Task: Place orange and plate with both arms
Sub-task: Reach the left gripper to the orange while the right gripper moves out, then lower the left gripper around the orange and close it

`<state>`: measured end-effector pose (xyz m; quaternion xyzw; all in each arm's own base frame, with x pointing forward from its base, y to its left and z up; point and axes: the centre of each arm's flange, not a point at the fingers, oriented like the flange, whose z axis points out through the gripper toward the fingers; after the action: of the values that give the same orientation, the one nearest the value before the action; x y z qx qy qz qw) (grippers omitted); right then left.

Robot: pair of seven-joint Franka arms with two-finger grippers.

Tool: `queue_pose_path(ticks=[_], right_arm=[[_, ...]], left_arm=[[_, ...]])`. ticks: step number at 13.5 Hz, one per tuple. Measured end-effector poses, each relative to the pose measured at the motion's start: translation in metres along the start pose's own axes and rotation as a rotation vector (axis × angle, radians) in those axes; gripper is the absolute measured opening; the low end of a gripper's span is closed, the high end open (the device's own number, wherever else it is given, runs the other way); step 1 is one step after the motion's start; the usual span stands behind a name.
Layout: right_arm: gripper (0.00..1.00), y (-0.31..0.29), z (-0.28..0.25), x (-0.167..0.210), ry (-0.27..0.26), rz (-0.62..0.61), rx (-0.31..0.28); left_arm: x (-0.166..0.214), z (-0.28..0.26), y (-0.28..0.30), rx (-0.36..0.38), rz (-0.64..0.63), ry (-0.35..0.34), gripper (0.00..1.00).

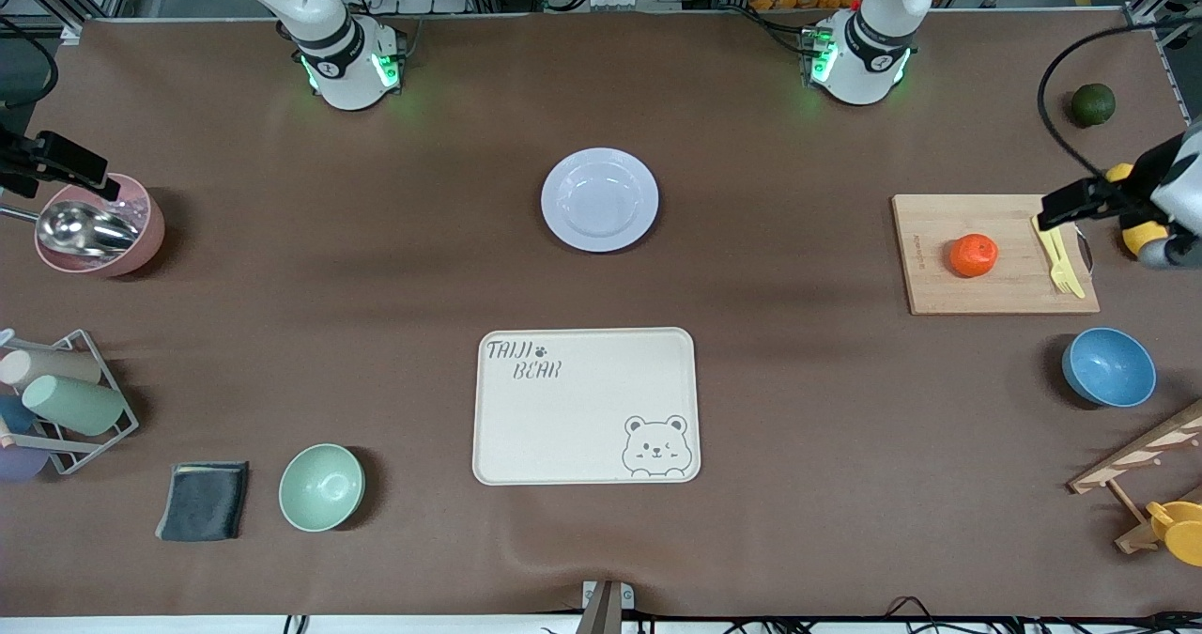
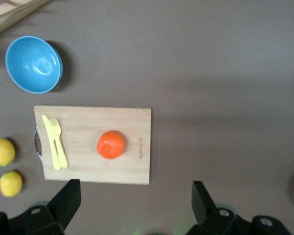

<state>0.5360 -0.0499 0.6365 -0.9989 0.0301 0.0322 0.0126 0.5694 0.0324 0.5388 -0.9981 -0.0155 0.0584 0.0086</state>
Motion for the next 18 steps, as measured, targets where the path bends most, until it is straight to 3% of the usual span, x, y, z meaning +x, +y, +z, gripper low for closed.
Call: queue_pose_path(ticks=[3,9,13,18], right_arm=[[1.00,-0.004,0.012,0.000,-0.031,-0.003,0.037],[1.00,-0.018,0.057,-0.003,-0.147,-0.009,0.154],[1.00,-0.030,0.078,-0.005,-0.201,-0.030,0.169],[1.00,-0.041,0.081,-0.006,-0.211,-0.049,0.185]], left_arm=[[0.001,0.064,-0.005,-0.002,-0.009,-0.018,1.00],[-0.024,0.186,-0.038,-0.013,-0.072,-0.021,1.00],[-0.041,0.240,-0.068,-0.002,-0.118,-0.020,1.00],[-0.041,0.284,-0.080,-0.004,-0.135,-0.041,1.00]])
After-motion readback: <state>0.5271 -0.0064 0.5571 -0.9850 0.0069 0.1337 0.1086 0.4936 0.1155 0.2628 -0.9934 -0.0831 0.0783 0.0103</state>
